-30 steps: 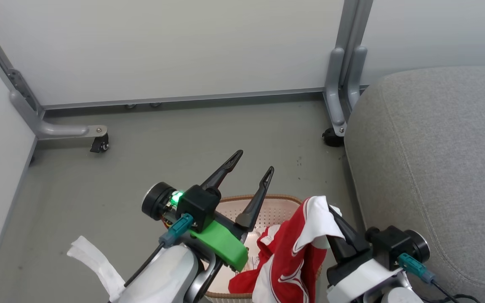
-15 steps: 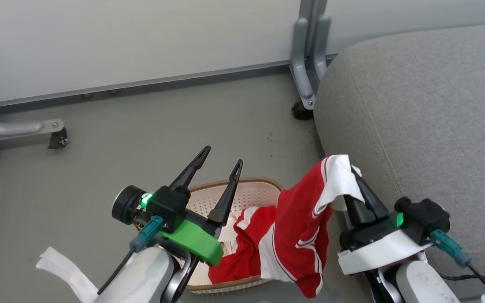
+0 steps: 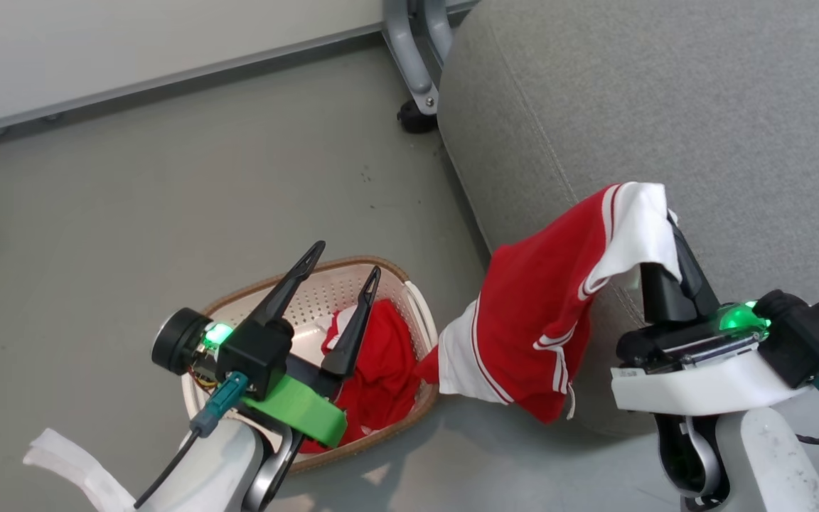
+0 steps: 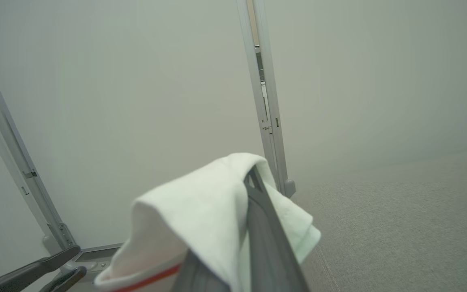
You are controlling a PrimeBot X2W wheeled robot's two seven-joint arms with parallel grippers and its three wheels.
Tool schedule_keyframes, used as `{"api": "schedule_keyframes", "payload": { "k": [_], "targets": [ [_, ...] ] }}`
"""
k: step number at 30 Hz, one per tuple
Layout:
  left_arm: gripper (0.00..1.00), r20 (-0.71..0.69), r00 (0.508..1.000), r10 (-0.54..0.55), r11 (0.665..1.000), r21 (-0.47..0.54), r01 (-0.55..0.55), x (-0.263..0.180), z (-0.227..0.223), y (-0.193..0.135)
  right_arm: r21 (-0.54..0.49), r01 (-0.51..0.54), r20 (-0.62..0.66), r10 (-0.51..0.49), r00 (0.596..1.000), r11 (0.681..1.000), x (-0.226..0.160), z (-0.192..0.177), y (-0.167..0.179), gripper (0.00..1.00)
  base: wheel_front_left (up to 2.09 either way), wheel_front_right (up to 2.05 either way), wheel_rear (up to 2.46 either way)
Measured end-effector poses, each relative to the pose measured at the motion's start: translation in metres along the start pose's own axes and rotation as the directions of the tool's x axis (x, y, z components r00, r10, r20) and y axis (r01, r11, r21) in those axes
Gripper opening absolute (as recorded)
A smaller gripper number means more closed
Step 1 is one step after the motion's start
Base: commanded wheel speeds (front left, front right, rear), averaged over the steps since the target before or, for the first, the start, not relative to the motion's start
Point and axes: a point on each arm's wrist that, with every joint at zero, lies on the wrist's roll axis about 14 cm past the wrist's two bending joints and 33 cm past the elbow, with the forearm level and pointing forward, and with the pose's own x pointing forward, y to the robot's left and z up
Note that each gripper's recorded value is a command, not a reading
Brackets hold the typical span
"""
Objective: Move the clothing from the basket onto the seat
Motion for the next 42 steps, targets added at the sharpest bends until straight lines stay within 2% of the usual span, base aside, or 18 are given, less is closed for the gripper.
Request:
{"api": "schedule_keyframes", "payload": {
  "k": [3,6,11,15,16,19,22,26,28,30,34,36,39,42],
  "targets": [
    [1.00,0.003,0.999,-0.040,0.999,-0.012,0.040,0.013,-0.006,-0.004,-0.030,0.023,0.014,-0.022,1.000,0.999,0.005,0.004,-0.010,0.00,0.00,0.00,0.00],
    [1.00,-0.003,0.997,-0.078,0.997,-0.024,0.078,0.023,-0.013,-0.007,-0.111,0.038,0.057,-0.032,0.998,0.993,0.022,0.015,-0.023,0.00,0.00,0.00,0.00],
    [1.00,-0.007,0.992,-0.126,0.991,-0.041,0.126,0.039,-0.025,-0.009,-0.242,0.052,0.169,-0.010,0.986,0.969,0.062,0.050,-0.047,0.00,0.00,0.00,0.00],
    [1.00,-0.019,0.987,-0.161,0.985,-0.064,0.160,0.048,-0.037,-0.009,-0.298,0.074,0.320,0.026,0.947,0.952,0.105,0.099,-0.066,0.00,0.00,0.00,0.00],
    [1.00,-0.021,0.986,-0.168,0.984,-0.068,0.166,0.051,-0.039,-0.008,-0.318,0.078,0.350,0.040,0.936,0.945,0.117,0.111,-0.072,0.00,0.00,0.00,0.00],
    [1.00,-0.028,0.983,-0.181,0.981,-0.081,0.178,0.055,-0.049,-0.002,-0.448,0.087,0.368,0.095,0.925,0.890,0.153,0.135,-0.089,0.00,0.00,0.00,0.00],
    [1.00,-0.041,0.982,-0.182,0.979,-0.098,0.177,0.057,-0.062,0.005,-0.478,0.111,0.378,0.091,0.921,0.871,0.190,0.150,-0.106,0.00,0.00,0.00,0.00],
    [1.00,-0.063,0.981,-0.181,0.977,-0.126,0.172,0.057,-0.083,0.013,-0.544,0.156,0.374,0.072,0.925,0.825,0.227,0.156,-0.129,0.00,0.00,0.00,0.00],
    [1.00,-0.080,0.979,-0.185,0.975,-0.142,0.173,0.056,-0.095,0.015,-0.556,0.174,0.355,0.043,0.934,0.812,0.241,0.145,-0.143,0.00,0.00,0.00,0.00],
    [1.00,-0.092,0.979,-0.181,0.975,-0.150,0.166,0.056,-0.105,0.018,-0.561,0.175,0.305,0.006,0.952,0.809,0.249,0.117,-0.159,0.00,0.00,0.00,0.00],
    [1.00,-0.121,0.979,-0.164,0.975,-0.173,0.142,0.052,-0.124,0.027,-0.553,0.163,0.123,-0.113,0.986,0.817,0.242,0.026,-0.197,0.00,0.00,0.00,0.00],
    [1.00,-0.143,0.975,-0.170,0.972,-0.185,0.143,0.049,-0.132,0.027,-0.554,0.169,0.016,-0.192,0.981,0.815,0.221,-0.022,-0.220,0.00,0.00,0.00,0.00],
    [1.00,-0.154,0.974,-0.164,0.971,-0.198,0.132,0.045,-0.135,0.030,-0.542,0.180,-0.099,-0.275,0.956,0.821,0.186,-0.073,-0.238,0.00,0.00,0.00,0.00],
    [1.00,-0.171,0.972,-0.162,0.971,-0.203,0.127,0.042,-0.138,0.033,-0.536,0.198,-0.173,-0.337,0.925,0.821,0.153,-0.102,-0.249,0.00,0.00,0.00,0.00]
  ]
}}
